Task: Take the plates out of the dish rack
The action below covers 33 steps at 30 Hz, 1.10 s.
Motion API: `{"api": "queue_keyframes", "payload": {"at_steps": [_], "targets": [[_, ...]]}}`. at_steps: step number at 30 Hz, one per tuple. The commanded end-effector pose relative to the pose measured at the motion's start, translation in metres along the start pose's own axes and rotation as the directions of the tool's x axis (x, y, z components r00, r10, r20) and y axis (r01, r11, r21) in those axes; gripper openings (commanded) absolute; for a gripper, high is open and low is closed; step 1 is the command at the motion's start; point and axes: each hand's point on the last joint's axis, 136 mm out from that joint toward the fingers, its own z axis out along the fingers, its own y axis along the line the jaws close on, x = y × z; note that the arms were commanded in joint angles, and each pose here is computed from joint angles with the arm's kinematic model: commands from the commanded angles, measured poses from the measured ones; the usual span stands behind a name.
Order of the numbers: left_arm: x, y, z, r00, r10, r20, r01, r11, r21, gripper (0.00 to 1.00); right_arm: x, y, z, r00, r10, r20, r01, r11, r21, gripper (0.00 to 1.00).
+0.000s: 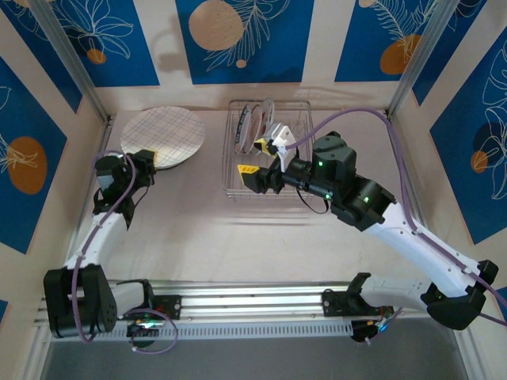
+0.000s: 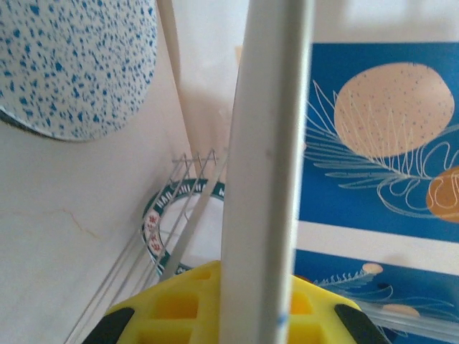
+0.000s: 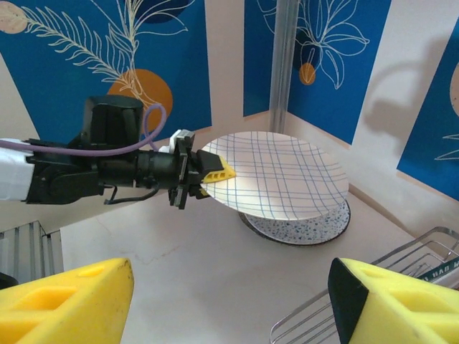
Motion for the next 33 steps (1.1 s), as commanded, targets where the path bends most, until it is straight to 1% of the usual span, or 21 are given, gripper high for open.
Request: {"api": "queue_keyframes", "payload": {"at_steps": [1,14,22,33], "targets": [[-0.013,-0.021,0.004,0.997,0.078,0.024,-0.08,0.99,0.113,0.0,-0.003,0.004,0.007,1.0,-0.002,0.022,0.003,1.0,-0.018,0.73],[-0.055,0.015,0.037,0.989,0.113,0.095,-0.12,0.99,0.076,0.0,0.001,0.0,0.011,1.0,0.014,-0.004,-0.014,1.0,0.007,0.73],[-0.072,0.034,0.064,0.987,0.118,0.107,-0.126,0.99,0.069,0.0,0.004,-0.003,0.016,0.999,0.031,-0.013,-0.031,0.999,0.023,0.73],[-0.086,0.058,0.093,0.989,0.112,0.097,-0.118,0.992,0.053,0.0,0.004,-0.007,0.03,0.999,0.048,-0.013,-0.047,0.999,0.026,0.73]]}}
